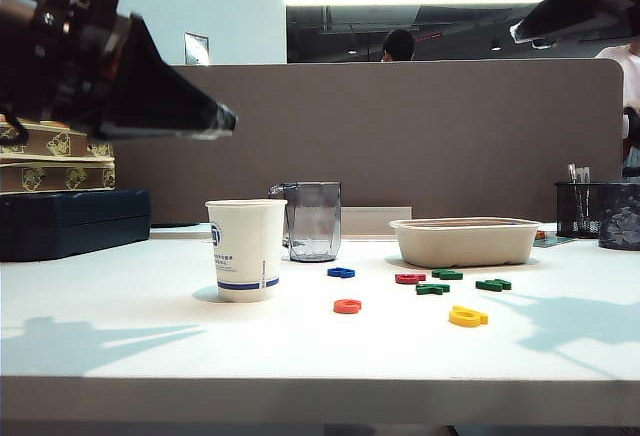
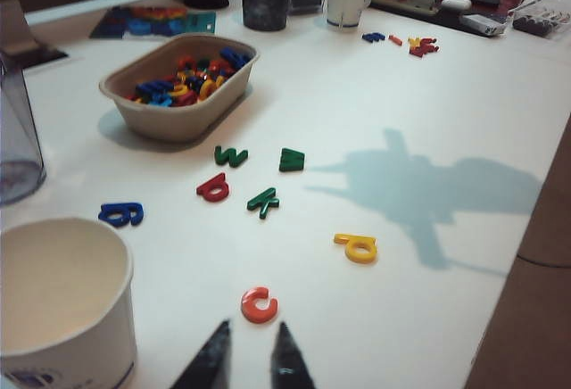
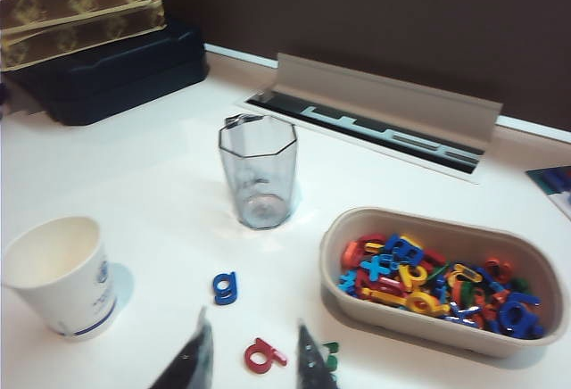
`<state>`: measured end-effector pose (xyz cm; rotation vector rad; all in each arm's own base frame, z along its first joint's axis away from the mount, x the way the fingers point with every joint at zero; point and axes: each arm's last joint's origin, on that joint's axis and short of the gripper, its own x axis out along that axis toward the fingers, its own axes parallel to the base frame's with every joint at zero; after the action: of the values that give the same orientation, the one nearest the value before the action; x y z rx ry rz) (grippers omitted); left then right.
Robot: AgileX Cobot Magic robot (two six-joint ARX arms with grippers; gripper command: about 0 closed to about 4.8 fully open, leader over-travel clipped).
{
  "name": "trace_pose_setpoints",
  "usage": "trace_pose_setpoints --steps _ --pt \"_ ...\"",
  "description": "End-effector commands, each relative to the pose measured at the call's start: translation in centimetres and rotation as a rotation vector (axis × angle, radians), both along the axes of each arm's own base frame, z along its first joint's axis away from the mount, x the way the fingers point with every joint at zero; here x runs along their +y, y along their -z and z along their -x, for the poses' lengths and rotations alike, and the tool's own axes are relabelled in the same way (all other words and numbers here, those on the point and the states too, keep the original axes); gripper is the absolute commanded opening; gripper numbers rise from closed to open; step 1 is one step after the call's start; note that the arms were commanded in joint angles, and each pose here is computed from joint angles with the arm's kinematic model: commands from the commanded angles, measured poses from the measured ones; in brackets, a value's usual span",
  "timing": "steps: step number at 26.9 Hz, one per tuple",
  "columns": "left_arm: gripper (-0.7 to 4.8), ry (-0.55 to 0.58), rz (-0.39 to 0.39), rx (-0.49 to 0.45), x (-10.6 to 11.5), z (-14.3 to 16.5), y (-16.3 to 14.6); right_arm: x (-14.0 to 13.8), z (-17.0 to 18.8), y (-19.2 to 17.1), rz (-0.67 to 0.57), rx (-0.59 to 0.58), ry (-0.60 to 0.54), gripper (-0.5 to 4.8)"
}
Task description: Pick up the letter "c" and put it in the paper cup.
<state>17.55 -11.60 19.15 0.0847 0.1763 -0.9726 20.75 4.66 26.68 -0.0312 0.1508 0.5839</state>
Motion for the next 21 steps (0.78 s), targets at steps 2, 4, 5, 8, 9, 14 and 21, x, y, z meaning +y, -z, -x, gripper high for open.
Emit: trace_pose_setpoints --steps 2,4,5,8,9,14,21 --pt "0.58 0.002 0.012 0.062 -0.4 -0.4 0.6 0.1 -0.7 -0.6 0.01 -0.022 0.028 1.18" --pt "0.58 -0.003 0.001 0.076 -0.7 -0.4 1.0 0.1 -0.8 -0.7 0.024 -0.029 0.032 1.18" --pt "0.58 -0.001 -0.004 0.084 -1.0 -0.4 1.2 0.1 -0.9 -0.7 0.032 -0.034 0.032 1.18" --pt "0.58 0.014 -0.024 0.092 -2.2 -0.2 1.5 0.1 -1.1 -0.6 0.049 -0.038 0.04 1.19" --pt "0.58 0.012 -0.033 0.09 -2.7 -0.1 1.5 0.1 -1.2 -0.6 0.051 -0.036 0.043 1.19" --pt "0.62 -0.012 -0.094 0.065 -5.7 0.0 1.6 0.0 -1.2 -0.4 0.06 -0.019 0.069 1.61" --pt "0.62 -0.092 -0.134 0.065 -7.6 -1.2 1.8 0.0 -1.2 -0.4 0.063 -0.02 0.069 1.63"
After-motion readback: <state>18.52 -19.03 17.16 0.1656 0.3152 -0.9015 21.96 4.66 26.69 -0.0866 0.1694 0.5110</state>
